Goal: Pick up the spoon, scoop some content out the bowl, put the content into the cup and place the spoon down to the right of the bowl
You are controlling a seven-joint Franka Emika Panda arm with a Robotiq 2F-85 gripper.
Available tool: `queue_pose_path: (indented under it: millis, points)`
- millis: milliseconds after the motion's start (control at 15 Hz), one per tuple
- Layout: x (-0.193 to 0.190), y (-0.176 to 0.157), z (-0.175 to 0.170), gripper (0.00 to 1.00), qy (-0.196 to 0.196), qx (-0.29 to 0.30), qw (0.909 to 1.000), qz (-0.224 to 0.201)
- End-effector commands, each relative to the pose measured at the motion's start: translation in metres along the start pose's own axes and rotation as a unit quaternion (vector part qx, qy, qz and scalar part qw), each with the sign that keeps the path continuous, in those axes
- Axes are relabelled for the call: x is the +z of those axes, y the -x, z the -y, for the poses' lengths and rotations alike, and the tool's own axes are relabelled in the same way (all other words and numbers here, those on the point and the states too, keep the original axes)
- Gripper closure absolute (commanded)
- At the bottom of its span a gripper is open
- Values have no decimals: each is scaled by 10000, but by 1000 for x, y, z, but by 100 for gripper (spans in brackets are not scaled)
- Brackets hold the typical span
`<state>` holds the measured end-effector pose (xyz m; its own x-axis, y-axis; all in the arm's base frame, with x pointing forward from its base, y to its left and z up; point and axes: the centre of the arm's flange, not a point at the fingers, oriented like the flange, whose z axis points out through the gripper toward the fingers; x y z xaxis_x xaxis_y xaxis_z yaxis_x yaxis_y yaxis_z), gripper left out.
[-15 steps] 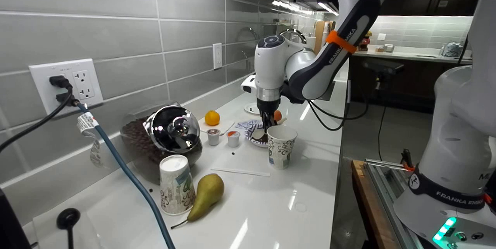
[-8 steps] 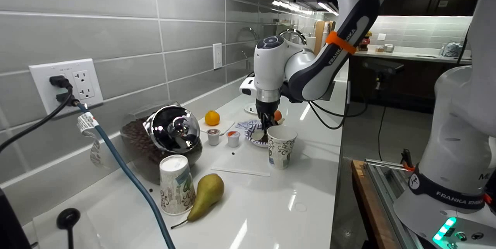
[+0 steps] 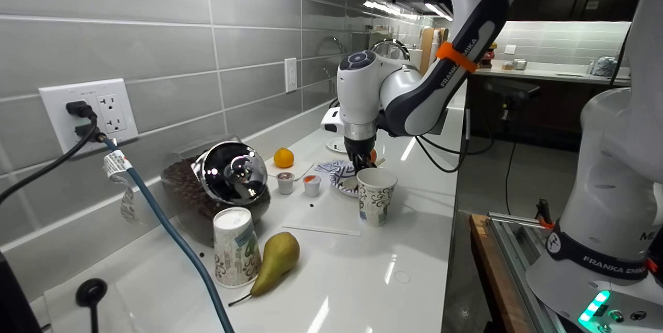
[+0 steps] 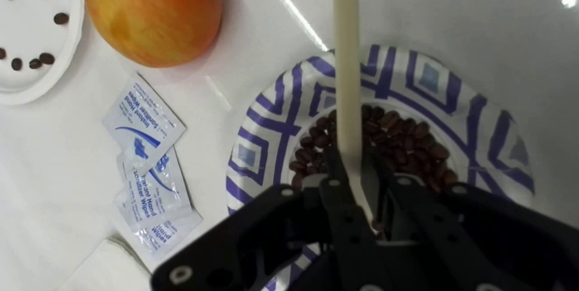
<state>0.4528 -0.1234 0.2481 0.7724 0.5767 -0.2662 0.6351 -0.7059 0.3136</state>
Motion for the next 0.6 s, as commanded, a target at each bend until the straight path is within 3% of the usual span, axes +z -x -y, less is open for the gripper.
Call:
queue_pose_path:
  millis: [0, 533]
  points:
    - [-4, 2, 8, 96, 115, -73, 9994, 310]
    - [-12, -10, 16, 96, 127, -343, 9992, 130]
